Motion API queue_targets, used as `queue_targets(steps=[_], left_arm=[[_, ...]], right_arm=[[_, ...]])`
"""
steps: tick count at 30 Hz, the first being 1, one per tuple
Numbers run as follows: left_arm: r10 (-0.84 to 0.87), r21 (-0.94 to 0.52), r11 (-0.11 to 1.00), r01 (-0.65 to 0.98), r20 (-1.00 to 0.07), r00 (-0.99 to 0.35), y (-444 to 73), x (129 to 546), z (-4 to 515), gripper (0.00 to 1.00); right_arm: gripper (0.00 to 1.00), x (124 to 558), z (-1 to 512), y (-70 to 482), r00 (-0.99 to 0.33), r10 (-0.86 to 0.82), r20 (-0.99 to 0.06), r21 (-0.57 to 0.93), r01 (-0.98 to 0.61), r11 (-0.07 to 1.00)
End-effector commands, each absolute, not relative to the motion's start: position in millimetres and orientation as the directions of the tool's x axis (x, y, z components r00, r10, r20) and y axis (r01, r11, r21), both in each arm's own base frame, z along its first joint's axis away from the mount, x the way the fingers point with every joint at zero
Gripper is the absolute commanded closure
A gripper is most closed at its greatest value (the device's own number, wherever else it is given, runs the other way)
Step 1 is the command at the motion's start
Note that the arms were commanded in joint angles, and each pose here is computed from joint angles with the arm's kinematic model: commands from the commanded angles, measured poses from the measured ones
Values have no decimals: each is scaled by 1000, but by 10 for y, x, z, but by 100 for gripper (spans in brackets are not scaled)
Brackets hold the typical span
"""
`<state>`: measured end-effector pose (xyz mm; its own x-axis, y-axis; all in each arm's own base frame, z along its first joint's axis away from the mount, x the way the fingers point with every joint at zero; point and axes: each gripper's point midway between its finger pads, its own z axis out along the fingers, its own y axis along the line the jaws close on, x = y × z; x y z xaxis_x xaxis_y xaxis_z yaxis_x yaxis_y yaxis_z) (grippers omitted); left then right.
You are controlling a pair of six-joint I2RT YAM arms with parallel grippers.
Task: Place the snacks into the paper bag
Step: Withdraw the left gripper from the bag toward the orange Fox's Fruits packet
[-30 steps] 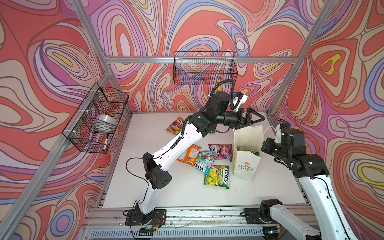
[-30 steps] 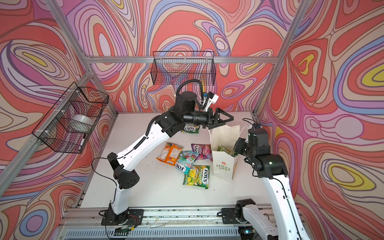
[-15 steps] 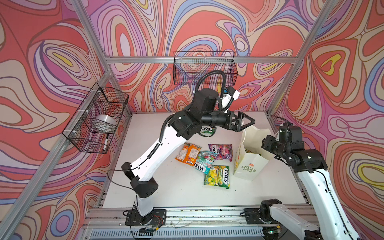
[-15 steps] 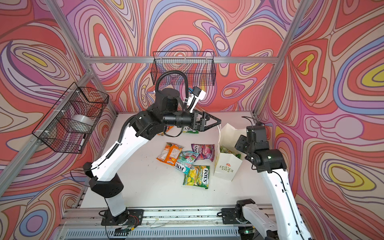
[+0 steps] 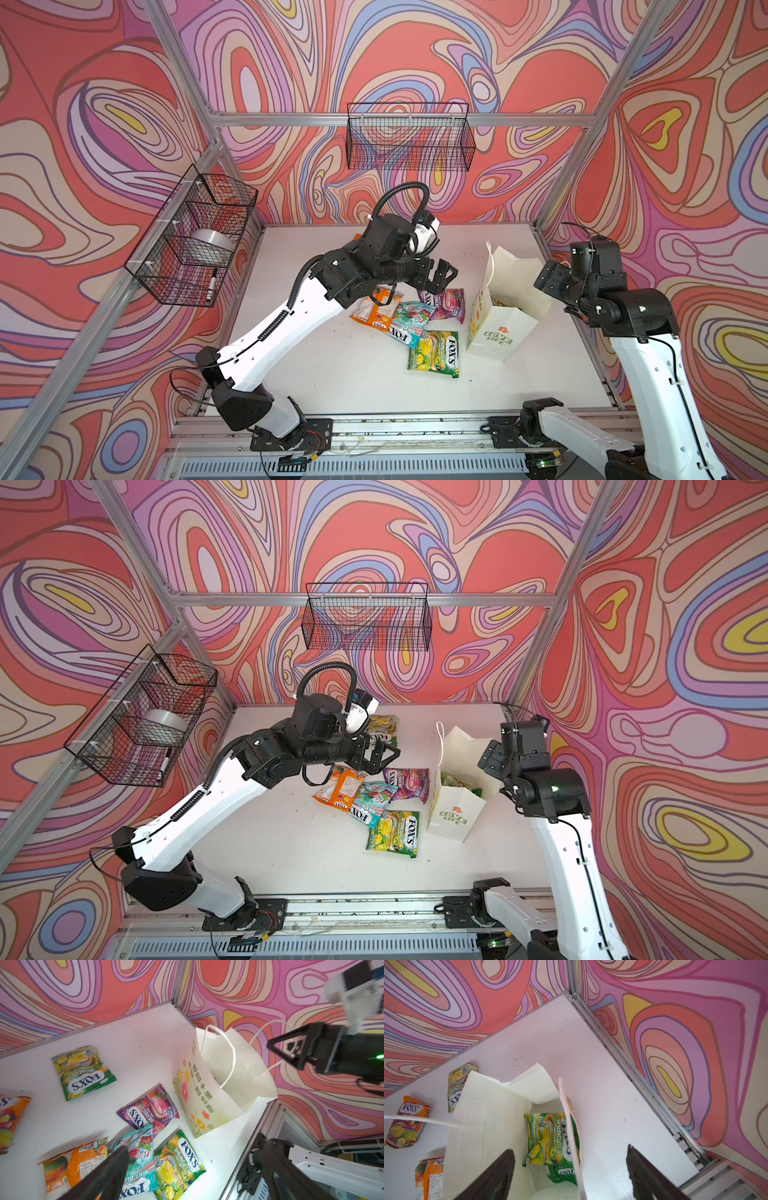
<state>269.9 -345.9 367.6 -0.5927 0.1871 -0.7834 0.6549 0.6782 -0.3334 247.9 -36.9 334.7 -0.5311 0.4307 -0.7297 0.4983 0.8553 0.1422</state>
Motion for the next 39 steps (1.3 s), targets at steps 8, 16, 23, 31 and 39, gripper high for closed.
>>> queue_targets(steps=[8, 16, 23, 31, 39], left_arm=[[188, -292, 745, 599, -770, -609, -3155, 2727, 3374, 0], [207, -288, 752, 594, -752, -626, -3165, 2760, 3226, 0], [249, -236, 800, 551, -706, -663, -2987, 2754, 2960, 0], [288, -173, 893, 415, -489, -823, -2613, 2525, 2195, 0], [99, -133, 981, 139, -270, -958, -2169, 2794, 1508, 0]], right_arm=[[19, 2322, 2853, -378, -613, 476, -630, 89, 553, 829], [47, 2328, 2646, -355, -624, 496, -604, 92, 563, 821], [92, 2418, 2618, -335, -628, 488, -606, 95, 552, 828], [100, 2522, 2619, -257, -626, 480, -614, 135, 516, 846], [100, 2539, 2576, -185, -632, 472, -615, 168, 479, 861]])
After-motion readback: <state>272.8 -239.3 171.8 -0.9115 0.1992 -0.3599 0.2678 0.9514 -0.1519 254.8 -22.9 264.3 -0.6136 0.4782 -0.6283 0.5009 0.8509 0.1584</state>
